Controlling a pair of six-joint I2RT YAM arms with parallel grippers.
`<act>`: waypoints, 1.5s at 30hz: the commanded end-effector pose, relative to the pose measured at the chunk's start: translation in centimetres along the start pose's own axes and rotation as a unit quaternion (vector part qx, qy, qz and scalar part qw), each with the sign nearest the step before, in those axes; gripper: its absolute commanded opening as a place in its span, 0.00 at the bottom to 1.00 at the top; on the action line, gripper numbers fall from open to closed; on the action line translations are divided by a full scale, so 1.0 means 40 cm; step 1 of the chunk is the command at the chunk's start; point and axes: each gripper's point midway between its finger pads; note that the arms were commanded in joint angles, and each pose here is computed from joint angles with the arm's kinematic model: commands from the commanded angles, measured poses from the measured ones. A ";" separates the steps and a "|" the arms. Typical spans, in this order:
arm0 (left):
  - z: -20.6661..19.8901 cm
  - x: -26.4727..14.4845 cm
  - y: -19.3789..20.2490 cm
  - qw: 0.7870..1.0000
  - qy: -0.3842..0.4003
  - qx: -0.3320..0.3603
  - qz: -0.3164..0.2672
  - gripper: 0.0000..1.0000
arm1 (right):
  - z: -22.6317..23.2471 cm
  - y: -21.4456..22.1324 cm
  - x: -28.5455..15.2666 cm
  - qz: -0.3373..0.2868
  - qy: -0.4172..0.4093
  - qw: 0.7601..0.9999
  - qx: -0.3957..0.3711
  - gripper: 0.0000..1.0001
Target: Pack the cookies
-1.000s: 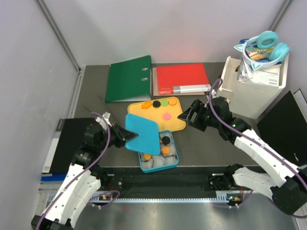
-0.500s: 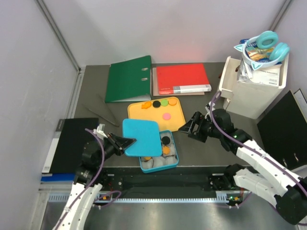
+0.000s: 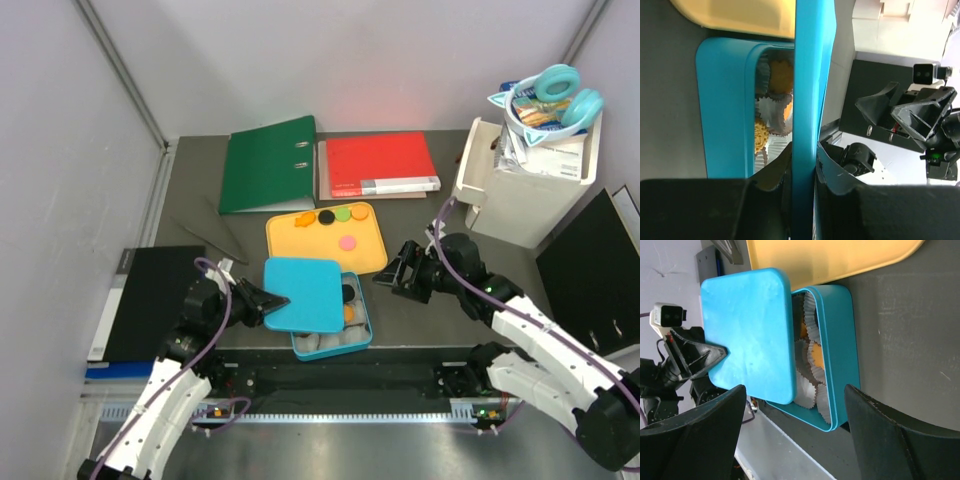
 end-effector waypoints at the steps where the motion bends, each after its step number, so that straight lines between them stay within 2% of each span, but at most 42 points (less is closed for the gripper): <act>1: -0.016 -0.006 0.010 0.999 -0.001 0.030 0.016 0.22 | 0.011 -0.021 0.000 -0.016 -0.011 1.000 -0.009 0.79; 8: 0.023 -0.018 0.024 0.999 -0.038 0.025 0.027 0.25 | -0.007 -0.013 0.004 -0.011 0.002 1.000 -0.021 0.79; 15: 0.011 -0.022 0.019 0.999 -0.032 0.032 0.019 0.25 | -0.031 0.038 0.031 0.048 0.034 0.995 -0.081 0.74; 22: 0.004 -0.018 0.014 0.999 -0.030 0.031 0.017 0.27 | -0.026 0.064 0.072 0.076 0.054 0.988 -0.122 0.73; 27: 0.028 -0.013 0.018 0.998 -0.043 0.028 0.023 0.36 | -0.017 0.061 0.088 0.076 0.053 0.989 -0.119 0.73; 32: 0.041 -0.012 0.016 0.998 -0.056 0.030 0.023 0.52 | -0.006 0.041 0.079 0.063 0.057 0.988 -0.126 0.74; 41: 0.064 -0.017 0.009 0.993 -0.111 0.042 0.030 0.56 | 0.005 0.027 0.078 0.061 0.057 0.987 -0.134 0.75; 45: 0.068 -0.027 -0.009 0.988 -0.144 0.050 0.015 0.66 | 0.007 0.025 0.077 0.062 0.057 0.987 -0.140 0.76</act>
Point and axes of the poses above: each gripper's point midway between its finger pads, its own x axis out along the fingers, its own z axis along the line the jaws close on, y = z × x, and after that the axes turned 9 degrees about -x, right-handed
